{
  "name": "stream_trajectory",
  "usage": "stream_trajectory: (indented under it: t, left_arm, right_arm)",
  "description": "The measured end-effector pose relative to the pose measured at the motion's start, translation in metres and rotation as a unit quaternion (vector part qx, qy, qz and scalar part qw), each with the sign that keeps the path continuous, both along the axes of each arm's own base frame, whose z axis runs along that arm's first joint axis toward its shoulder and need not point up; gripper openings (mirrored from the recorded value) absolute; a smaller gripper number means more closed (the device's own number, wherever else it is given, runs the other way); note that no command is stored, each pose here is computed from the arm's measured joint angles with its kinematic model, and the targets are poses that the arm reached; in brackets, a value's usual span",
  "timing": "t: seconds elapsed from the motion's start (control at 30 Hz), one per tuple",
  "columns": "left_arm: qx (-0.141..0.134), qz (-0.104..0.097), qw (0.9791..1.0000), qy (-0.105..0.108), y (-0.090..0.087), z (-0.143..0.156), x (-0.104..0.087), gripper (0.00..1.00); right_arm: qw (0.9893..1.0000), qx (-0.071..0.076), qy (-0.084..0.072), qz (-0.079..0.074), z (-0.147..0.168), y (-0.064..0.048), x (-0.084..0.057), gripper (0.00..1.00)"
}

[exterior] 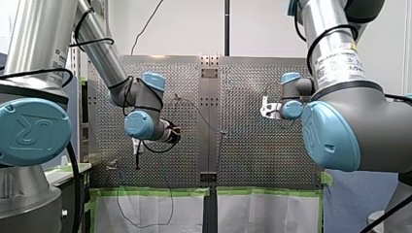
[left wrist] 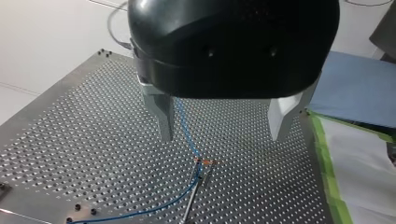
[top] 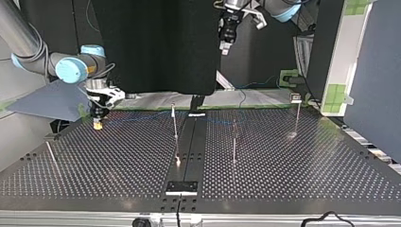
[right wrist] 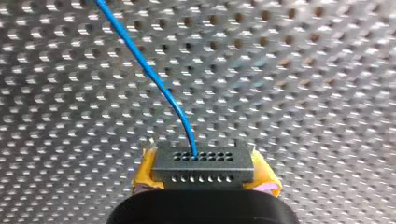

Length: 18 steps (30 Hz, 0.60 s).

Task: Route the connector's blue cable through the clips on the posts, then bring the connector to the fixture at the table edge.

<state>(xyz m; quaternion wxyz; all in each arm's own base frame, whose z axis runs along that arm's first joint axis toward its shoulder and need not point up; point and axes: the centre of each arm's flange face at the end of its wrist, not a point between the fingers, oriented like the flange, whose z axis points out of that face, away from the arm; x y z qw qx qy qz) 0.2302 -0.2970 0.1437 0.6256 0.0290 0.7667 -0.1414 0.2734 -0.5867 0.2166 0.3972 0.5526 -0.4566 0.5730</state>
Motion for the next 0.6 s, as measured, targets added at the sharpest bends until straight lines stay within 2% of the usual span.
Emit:
stream_trajectory:
  t: [0.13,0.23,0.37,0.5,0.6]
  left_arm:
    - [0.002,-0.001,1.0000,-0.002,0.000,0.000,-0.001,1.00]
    - [0.001,-0.004,1.0000,-0.007,-0.001,0.000,0.000,1.00]
    - [-0.008,-0.017,0.9997,-0.017,-0.005,0.002,0.002,1.00]
    - [-0.021,-0.023,0.9991,-0.030,-0.009,0.005,0.005,1.00]
    - [-0.030,-0.023,0.9986,-0.038,-0.010,0.007,0.007,1.00]
  right_arm:
    - [0.9998,-0.017,-0.005,-0.004,0.022,0.001,-0.002,0.00]
    - [0.9994,-0.030,-0.007,-0.014,0.042,0.002,-0.006,0.00]
    - [0.9985,-0.043,-0.009,-0.033,0.069,0.003,-0.012,0.00]
    - [0.9975,-0.053,-0.010,-0.045,0.089,0.006,-0.016,0.00]
    - [0.9963,-0.064,-0.007,-0.058,0.108,0.006,-0.022,0.00]
